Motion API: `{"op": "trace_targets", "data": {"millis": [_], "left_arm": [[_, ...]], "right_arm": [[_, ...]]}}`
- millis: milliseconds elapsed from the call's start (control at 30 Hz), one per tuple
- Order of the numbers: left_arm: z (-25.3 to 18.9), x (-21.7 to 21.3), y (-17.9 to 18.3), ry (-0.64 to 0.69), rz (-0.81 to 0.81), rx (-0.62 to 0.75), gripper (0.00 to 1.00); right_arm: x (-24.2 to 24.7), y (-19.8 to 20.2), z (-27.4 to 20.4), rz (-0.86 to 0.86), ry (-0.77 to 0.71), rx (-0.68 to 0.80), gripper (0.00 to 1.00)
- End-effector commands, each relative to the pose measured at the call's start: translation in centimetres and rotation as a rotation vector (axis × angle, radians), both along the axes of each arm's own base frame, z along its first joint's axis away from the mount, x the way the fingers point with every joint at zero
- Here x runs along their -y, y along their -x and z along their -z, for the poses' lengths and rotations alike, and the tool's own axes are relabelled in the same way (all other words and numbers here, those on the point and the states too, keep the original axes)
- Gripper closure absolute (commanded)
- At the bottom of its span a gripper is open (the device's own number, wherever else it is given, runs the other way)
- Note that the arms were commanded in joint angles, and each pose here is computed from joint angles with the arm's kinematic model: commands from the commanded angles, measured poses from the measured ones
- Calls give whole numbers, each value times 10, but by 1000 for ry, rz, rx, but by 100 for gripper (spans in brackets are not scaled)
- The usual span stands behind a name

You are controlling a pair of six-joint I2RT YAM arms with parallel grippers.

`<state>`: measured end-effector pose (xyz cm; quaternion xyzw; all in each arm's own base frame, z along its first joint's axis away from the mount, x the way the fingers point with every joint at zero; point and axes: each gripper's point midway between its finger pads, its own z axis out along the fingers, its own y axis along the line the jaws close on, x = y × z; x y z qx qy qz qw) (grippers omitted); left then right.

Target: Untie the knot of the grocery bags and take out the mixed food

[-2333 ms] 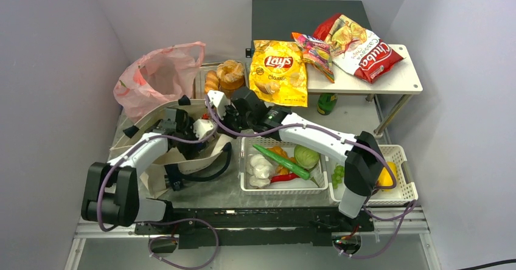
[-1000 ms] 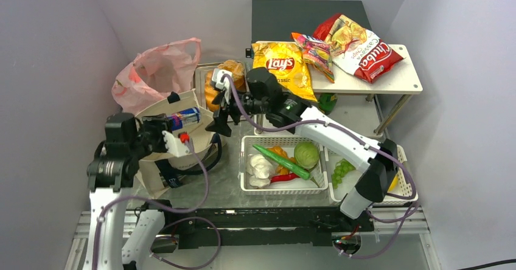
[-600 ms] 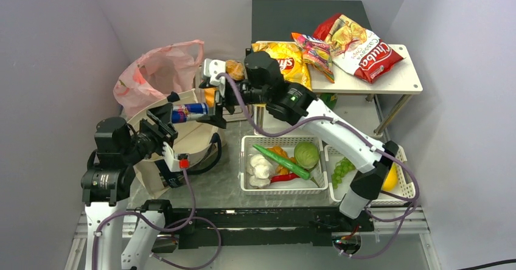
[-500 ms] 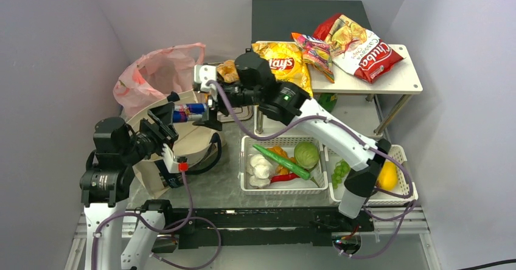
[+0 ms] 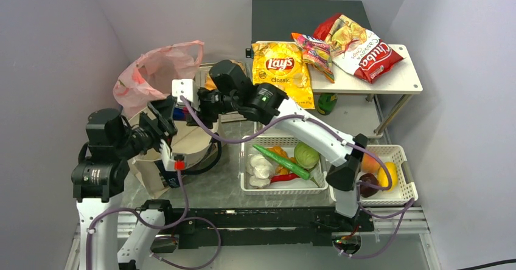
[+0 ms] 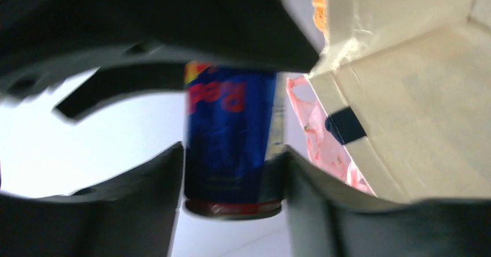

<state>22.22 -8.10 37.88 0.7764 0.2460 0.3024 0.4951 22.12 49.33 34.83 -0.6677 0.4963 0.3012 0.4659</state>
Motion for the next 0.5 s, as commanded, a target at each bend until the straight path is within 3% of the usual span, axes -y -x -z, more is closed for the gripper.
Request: {"op": "trace_targets", "data": {"millis": [0, 67, 200, 333, 467], "left_arm": [[-100, 16, 14, 366, 37, 77, 24], [-123, 1, 3, 675, -95, -52, 7], [-125, -4, 7, 1015, -181, -289, 1], [-130, 24, 30, 1260, -81, -576, 1], [-148, 70, 68, 1314, 154, -1024, 1]], "right_arm": [[15, 2, -36, 54, -114, 30, 100], [27, -7, -63, 98, -247, 6, 100], [66, -8, -104, 154, -497, -48, 100], [91, 3, -135, 166, -653, -10, 100], [106, 14, -148, 168, -730, -14, 100]]}}
